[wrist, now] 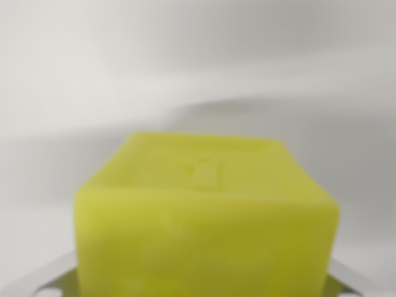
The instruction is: Pick yellow cube
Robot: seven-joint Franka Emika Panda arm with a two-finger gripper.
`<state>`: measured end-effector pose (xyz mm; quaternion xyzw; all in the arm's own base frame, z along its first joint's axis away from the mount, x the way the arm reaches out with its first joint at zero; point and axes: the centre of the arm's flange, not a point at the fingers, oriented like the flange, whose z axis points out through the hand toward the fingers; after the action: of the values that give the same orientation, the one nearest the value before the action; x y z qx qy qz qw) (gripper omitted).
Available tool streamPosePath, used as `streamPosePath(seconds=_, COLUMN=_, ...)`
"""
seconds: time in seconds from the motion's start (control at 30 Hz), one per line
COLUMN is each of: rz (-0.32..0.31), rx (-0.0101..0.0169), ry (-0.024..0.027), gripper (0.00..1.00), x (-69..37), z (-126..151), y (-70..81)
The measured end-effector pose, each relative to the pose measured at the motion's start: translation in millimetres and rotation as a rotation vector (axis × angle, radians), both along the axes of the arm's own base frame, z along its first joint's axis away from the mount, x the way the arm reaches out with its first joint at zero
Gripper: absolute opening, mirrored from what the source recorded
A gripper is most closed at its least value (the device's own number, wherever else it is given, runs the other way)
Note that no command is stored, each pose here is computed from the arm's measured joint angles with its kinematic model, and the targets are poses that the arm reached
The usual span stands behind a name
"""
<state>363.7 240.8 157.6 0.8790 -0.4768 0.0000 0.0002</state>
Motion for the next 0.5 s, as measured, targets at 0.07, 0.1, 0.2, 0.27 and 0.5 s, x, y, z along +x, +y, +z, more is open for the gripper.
streamPosePath(seconds=0.07, rz=0.0, rx=0.0, ry=-0.0001, gripper=0.0, x=0.0, z=5, y=0.0)
streamPosePath(seconds=0.1, rz=0.0, rx=0.0001, ry=-0.0002, gripper=0.0, x=0.1, z=8, y=0.0)
streamPosePath(seconds=0.2, rz=0.0, rx=0.0002, ry=-0.0003, gripper=0.0, x=0.1, z=15, y=0.0)
streamPosePath(seconds=0.27, rz=0.0, rx=0.0, ry=0.0, gripper=0.0, x=0.0, z=20, y=0.0)
streamPosePath(seconds=0.5, rz=0.0, rx=-0.0001, ry=0.0, gripper=0.0, x=0.1, z=38, y=0.0)
